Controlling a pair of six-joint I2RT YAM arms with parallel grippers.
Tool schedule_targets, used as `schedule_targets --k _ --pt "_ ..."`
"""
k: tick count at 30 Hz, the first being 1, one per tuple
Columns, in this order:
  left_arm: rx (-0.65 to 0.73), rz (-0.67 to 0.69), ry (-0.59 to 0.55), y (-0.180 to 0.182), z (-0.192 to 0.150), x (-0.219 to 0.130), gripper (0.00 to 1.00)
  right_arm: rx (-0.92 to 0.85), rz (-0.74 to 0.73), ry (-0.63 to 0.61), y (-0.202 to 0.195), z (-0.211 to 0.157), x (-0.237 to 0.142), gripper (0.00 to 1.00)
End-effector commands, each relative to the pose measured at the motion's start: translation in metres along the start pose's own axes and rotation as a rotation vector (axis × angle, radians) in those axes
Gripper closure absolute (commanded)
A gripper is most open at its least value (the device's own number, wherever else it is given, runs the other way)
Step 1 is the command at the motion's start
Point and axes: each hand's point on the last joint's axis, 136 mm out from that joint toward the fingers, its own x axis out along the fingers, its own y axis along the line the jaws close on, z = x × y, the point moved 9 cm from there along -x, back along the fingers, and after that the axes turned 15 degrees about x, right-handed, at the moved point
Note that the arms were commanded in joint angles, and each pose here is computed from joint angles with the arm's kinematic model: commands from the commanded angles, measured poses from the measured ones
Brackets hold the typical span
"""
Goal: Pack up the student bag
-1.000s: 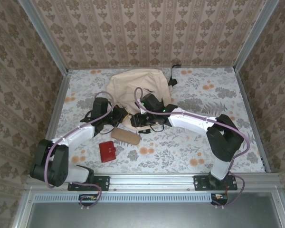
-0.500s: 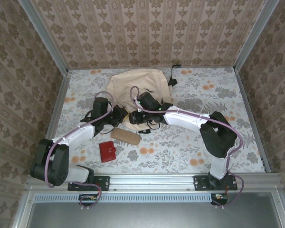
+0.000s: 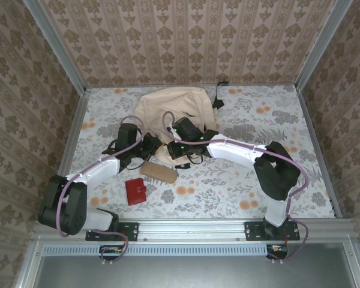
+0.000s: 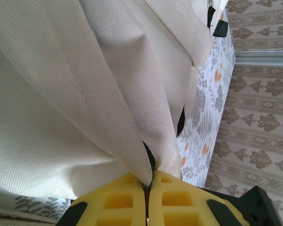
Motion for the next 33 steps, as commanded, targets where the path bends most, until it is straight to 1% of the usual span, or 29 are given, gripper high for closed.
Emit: schedule_targets --k 1,4,6,8,13,23,28,33 --pt "0.02 0.066 -0.012 0.013 -0.001 0.002 0.98 0.002 -0.137 0.033 -0.01 -0.003 -0.029 1.0" --pt "0.018 0.077 -0.026 0.018 0.0 0.002 0.98 0.017 -0.2 0.083 -0.018 -0.011 -0.032 1.0" --pt "0.016 0.082 -0.025 0.02 -0.001 0.002 0.98 0.022 -0.242 0.089 -0.022 -0.013 -0.032 1.0" --pt "0.021 0.088 -0.029 0.021 -0.001 0.001 0.98 0.033 -0.296 0.089 -0.027 -0.013 -0.033 1.0" --pt "0.021 0.105 -0.027 0.026 -0.002 0.001 0.98 0.04 -0.377 0.081 -0.033 -0.012 -0.038 1.0" --pt "0.035 0.134 -0.049 0.032 0.006 -0.006 1.0 0.004 -0.523 0.095 -0.047 -0.016 -0.064 1.0" --pt "0.058 0.133 -0.075 0.028 0.017 -0.012 1.0 -0.007 -0.586 0.07 -0.055 -0.011 -0.073 1.0" --pt "0.113 0.124 -0.102 0.016 0.036 -0.015 1.0 0.012 -0.63 0.021 -0.065 -0.001 -0.089 1.0"
